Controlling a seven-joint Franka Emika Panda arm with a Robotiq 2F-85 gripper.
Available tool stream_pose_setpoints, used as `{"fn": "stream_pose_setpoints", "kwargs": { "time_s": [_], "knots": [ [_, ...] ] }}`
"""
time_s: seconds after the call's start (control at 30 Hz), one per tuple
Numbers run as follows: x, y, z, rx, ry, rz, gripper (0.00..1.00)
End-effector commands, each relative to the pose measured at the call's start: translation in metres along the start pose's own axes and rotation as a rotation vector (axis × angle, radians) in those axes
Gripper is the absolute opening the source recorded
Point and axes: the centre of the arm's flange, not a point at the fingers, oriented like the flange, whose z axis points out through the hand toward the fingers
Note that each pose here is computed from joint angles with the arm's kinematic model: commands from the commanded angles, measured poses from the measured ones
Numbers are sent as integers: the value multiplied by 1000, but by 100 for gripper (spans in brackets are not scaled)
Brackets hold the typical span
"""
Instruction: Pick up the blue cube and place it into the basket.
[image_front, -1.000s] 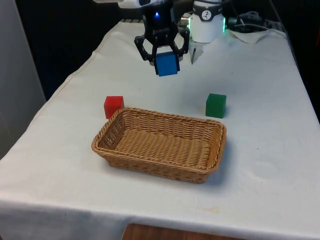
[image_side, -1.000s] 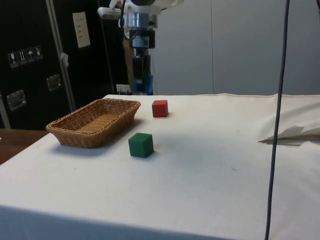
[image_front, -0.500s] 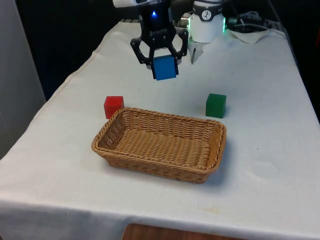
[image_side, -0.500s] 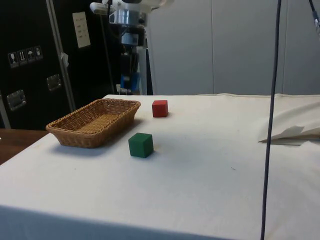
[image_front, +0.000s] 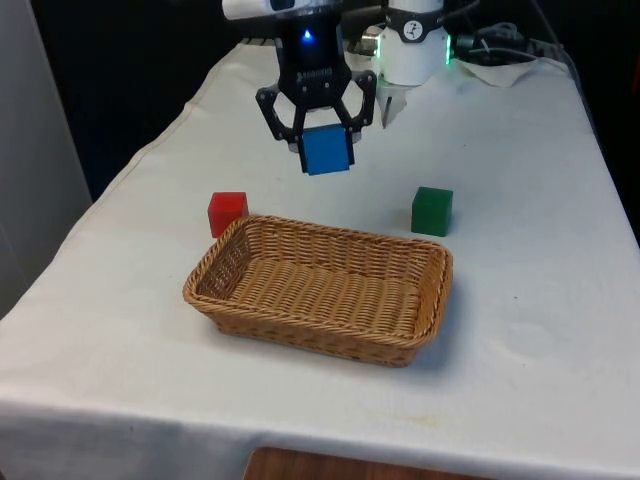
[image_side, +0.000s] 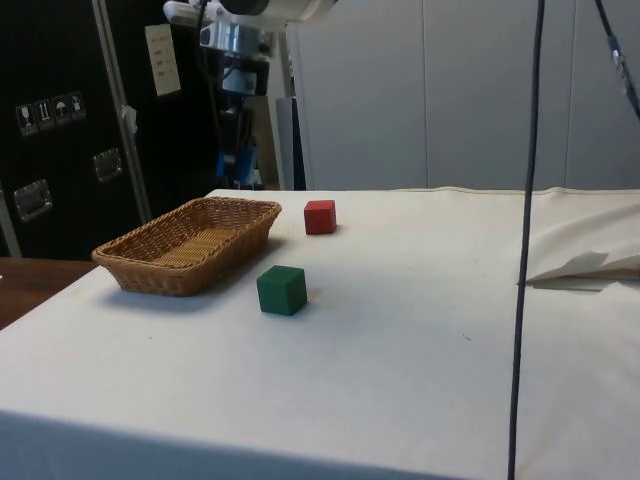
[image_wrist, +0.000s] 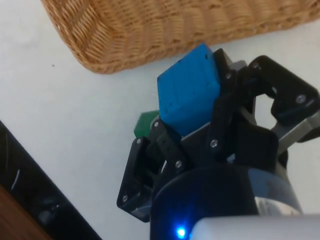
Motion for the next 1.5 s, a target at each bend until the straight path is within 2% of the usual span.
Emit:
{"fn": "stream_pose_setpoints", "kwargs": {
  "time_s": [0.0,0.2,0.23,0.57,0.6,0.67,0.9,0.93,0.97,1.17,1.2,1.23,1.47],
  "knots": [
    [5,0,2,3,12,-1,1],
    [25,5,12,-5,13,-6,1],
    [24,5,11,-13,15,-9,1],
    [50,13,34,5,-10,-4,1],
    [50,12,30,-6,-4,-9,1],
    [53,14,42,15,-17,0,1],
    [56,16,61,31,-34,9,1],
    [55,16,58,18,-30,6,1],
    [56,17,63,32,-36,10,1],
    [59,20,79,33,-36,20,1],
    [58,19,75,24,-37,14,1],
    [59,20,79,33,-36,20,1],
    [62,22,97,37,-36,29,1]
  ]
}}
